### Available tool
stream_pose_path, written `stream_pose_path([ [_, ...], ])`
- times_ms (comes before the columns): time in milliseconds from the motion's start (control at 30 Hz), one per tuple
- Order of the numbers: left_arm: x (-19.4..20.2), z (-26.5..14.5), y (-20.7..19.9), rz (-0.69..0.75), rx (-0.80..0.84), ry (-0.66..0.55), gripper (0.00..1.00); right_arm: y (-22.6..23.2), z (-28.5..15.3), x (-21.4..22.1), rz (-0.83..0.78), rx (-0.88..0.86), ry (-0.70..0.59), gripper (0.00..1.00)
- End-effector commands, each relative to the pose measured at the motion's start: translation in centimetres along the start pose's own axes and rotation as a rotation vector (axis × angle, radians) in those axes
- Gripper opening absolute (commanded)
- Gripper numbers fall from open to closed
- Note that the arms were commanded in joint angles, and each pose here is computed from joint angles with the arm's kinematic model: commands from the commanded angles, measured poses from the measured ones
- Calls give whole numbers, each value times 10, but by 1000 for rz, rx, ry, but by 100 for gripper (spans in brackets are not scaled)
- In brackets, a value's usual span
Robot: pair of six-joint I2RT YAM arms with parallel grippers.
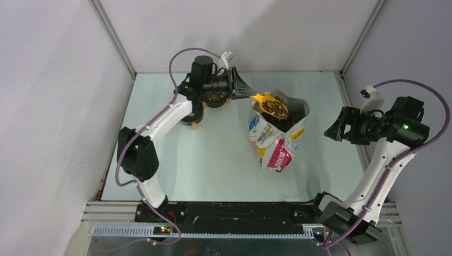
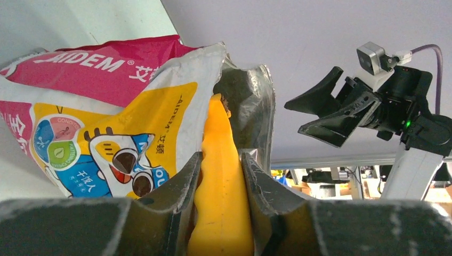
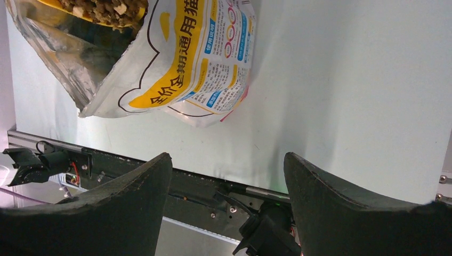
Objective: Serve the pet food
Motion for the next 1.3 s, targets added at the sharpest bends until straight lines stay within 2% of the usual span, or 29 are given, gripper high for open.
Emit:
stream_pose_path([
  [0, 6, -8, -13, -54, 78, -5, 0, 0, 0, -4, -9, 0, -30, 79],
  [33, 2, -7, -15, -41, 120, -37, 0, 0, 0, -4, -8, -1, -29, 79],
  [67, 7, -6, -14, -136, 149, -24, 0, 0, 0, -4, -7, -1, -28, 80],
  [100, 2, -6, -17, -118, 200, -62, 0, -1, 0, -4, -9, 2, -29, 79],
  [133, 5, -6, -16, -214, 222, -54, 0, -1, 0, -4, -9, 3, -27, 79],
  [267, 1, -12, -26, -233, 289, -88, 0, -1, 0, -3, -9, 10, -23, 79],
  [300, -1, -14, -36, -181, 336, -114, 0, -2, 0, -3, -10, 15, -22, 79],
  [367, -2, -17, -39, -166, 372, -138, 0, -3, 0, -3, -9, 20, -20, 79],
  [533, 10, -9, -8, -261, 404, -158, 0, -1, -1, -5, -6, 15, -29, 79],
  [767, 14, -13, -32, -282, 529, -181, 0, -3, -1, -2, -6, 29, -16, 79],
  [933, 11, -3, -25, -420, 463, -171, 0, -1, 0, -7, 7, 5, -26, 79],
  [1100, -1, -16, -35, -361, 458, -188, 0, -3, 0, -4, -2, 14, -17, 79],
  [1267, -17, -35, -23, -308, 409, -243, 0, -2, 1, -5, 0, -3, -19, 79],
])
Point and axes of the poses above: each gripper's point midway between its finger pads, its own z axis out along the fingers, its own y axis along the line the jaws close on, x = y × z, the point moved 8 cm from there along -z, back along the fingers, and after that the axes turned 15 degrees about z, right-handed, at the moved point
